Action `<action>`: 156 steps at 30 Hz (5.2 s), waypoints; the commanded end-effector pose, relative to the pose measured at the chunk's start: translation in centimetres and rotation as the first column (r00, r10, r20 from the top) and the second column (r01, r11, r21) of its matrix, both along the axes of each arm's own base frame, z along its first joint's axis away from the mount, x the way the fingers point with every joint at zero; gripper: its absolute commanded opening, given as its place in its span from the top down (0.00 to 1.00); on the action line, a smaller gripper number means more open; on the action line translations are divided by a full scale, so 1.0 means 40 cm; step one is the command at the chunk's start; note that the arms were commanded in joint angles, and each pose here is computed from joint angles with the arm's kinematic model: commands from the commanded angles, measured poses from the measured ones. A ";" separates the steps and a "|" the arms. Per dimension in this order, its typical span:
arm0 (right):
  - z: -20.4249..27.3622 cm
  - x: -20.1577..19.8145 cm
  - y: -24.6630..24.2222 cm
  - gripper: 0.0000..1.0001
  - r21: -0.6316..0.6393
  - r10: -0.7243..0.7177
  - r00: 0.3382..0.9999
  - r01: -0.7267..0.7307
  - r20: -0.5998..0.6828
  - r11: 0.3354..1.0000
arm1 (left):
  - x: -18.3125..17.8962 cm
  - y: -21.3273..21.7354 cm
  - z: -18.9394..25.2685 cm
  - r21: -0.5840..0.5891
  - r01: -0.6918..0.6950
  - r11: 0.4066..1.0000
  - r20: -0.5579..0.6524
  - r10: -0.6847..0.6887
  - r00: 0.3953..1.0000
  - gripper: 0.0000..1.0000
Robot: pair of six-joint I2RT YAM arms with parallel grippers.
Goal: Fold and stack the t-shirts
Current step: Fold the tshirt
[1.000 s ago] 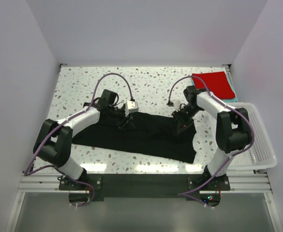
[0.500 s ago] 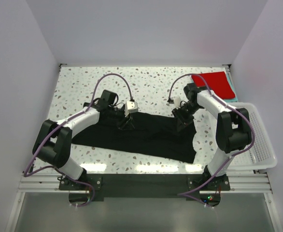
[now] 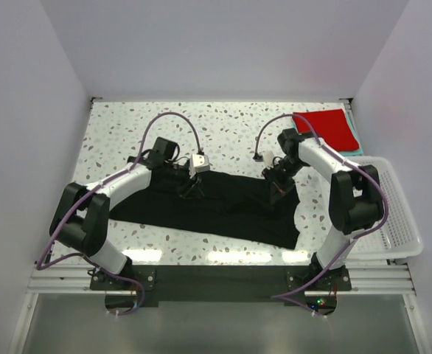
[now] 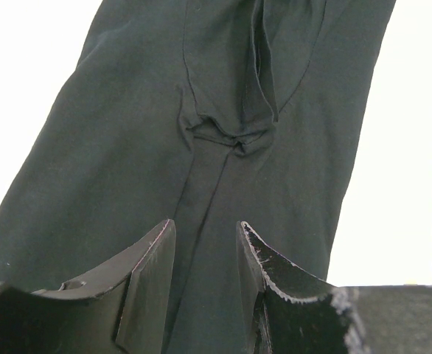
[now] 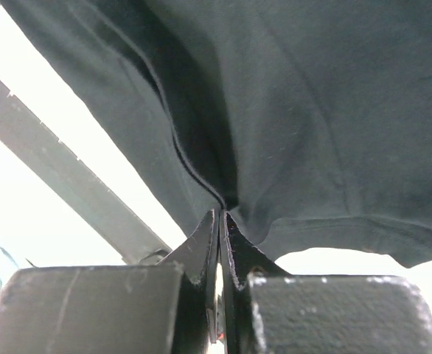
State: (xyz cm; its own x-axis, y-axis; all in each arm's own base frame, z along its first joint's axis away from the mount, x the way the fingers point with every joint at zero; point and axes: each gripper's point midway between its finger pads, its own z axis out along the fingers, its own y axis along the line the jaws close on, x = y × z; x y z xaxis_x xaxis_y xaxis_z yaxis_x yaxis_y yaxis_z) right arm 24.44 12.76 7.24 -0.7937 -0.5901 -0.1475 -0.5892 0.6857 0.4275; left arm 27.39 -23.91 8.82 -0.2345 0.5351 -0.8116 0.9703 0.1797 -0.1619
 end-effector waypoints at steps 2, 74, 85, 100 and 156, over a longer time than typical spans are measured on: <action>0.061 -0.056 0.028 1.00 0.081 0.073 0.997 -0.072 -0.004 0.994 | 0.002 0.003 0.041 -0.033 0.013 0.999 0.032 -0.012 0.999 0.56; 0.312 0.645 0.141 0.36 -0.074 -0.138 0.605 0.312 0.784 0.947 | 0.056 0.394 -0.221 0.717 -0.175 0.675 0.164 0.080 0.983 0.69; 0.228 0.501 0.007 0.38 -0.078 -0.244 0.796 0.341 0.553 0.937 | -0.261 -0.038 -0.233 0.667 0.242 0.705 -0.033 -0.296 0.955 0.74; 0.097 0.431 -0.002 0.56 -0.139 -0.178 0.891 0.257 0.418 0.956 | -0.024 -0.229 0.126 0.069 0.003 0.998 -0.052 0.001 0.999 0.69; 0.544 0.613 0.177 0.02 0.084 -0.131 0.440 0.125 0.888 0.989 | 0.386 0.089 0.421 -0.088 -0.258 0.962 0.342 0.272 0.899 0.02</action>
State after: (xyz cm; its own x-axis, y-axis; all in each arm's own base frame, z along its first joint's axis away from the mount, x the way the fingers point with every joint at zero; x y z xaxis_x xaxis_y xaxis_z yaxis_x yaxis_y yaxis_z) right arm 52.04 19.07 19.15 -0.4866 -0.5508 -0.6781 -0.5291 0.8035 -0.2729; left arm 46.41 -21.60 20.85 -0.3013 0.3429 -0.8898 0.8179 0.5726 -0.0563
